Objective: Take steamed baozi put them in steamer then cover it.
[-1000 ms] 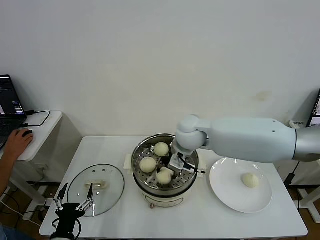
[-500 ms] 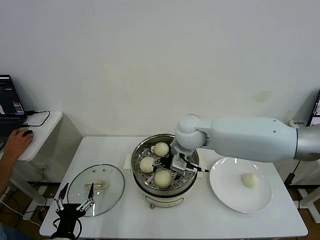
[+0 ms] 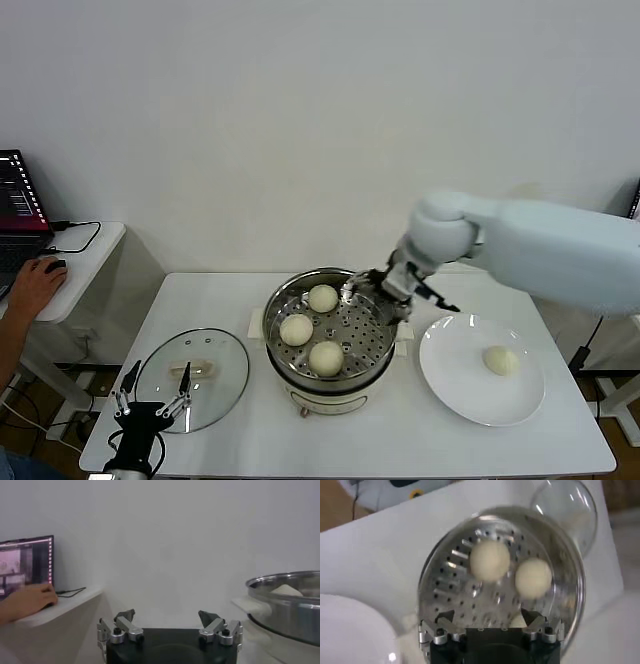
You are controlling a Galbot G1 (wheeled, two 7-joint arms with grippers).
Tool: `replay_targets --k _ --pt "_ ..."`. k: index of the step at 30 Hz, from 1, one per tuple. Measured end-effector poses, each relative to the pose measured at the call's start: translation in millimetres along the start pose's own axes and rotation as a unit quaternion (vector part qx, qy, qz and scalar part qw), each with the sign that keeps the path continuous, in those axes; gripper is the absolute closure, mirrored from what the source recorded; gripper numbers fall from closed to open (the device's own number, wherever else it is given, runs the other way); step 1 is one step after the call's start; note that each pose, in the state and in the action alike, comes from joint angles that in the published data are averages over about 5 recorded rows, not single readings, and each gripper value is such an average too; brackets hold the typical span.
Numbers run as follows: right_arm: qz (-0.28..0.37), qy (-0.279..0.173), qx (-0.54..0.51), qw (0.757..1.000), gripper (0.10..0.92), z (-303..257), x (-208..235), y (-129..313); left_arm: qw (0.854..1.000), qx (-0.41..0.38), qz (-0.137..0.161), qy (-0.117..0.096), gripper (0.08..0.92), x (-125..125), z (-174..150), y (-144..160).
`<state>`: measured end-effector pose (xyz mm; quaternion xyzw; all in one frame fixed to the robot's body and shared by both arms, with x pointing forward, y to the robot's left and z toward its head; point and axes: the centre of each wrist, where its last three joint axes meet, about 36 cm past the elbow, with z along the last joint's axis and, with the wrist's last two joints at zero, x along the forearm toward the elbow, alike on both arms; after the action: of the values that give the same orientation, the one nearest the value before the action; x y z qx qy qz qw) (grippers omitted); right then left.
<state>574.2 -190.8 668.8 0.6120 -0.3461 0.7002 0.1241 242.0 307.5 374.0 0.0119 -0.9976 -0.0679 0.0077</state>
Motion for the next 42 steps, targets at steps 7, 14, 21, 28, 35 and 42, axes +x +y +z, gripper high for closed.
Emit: replay_targets --k 7,14,21,28,35,42 --pt "0.0 0.05 -0.131 0.99 0.2 45.6 19.9 59.0 1.0 -0.002 0.007 -0.001 0.177 -3.6 0.6 0.3" --pt "-0.011 0.087 -0.219 0.972 0.2 83.3 19.5 119.9 1.0 -0.003 0.011 0.0 0.177 -3.8 1.4 -0.3" --pt "-0.016 0.109 -0.29 0.951 0.2 110.9 0.9 173.7 1.0 -0.008 0.014 0.001 0.177 -2.8 0.2 2.6" --pt "-0.023 0.127 -0.345 0.93 0.2 132.4 -24.4 215.4 1.0 -0.01 0.014 0.004 0.177 -1.0 0.6 3.4" --pt "-0.036 0.132 -0.384 0.913 0.2 143.2 -52.4 245.6 1.0 -0.011 0.012 0.007 0.177 0.0 2.3 4.1" --pt "-0.041 0.134 -0.404 0.904 0.2 150.3 -73.9 262.5 1.0 -0.013 0.01 0.007 0.177 -1.4 2.4 6.0"
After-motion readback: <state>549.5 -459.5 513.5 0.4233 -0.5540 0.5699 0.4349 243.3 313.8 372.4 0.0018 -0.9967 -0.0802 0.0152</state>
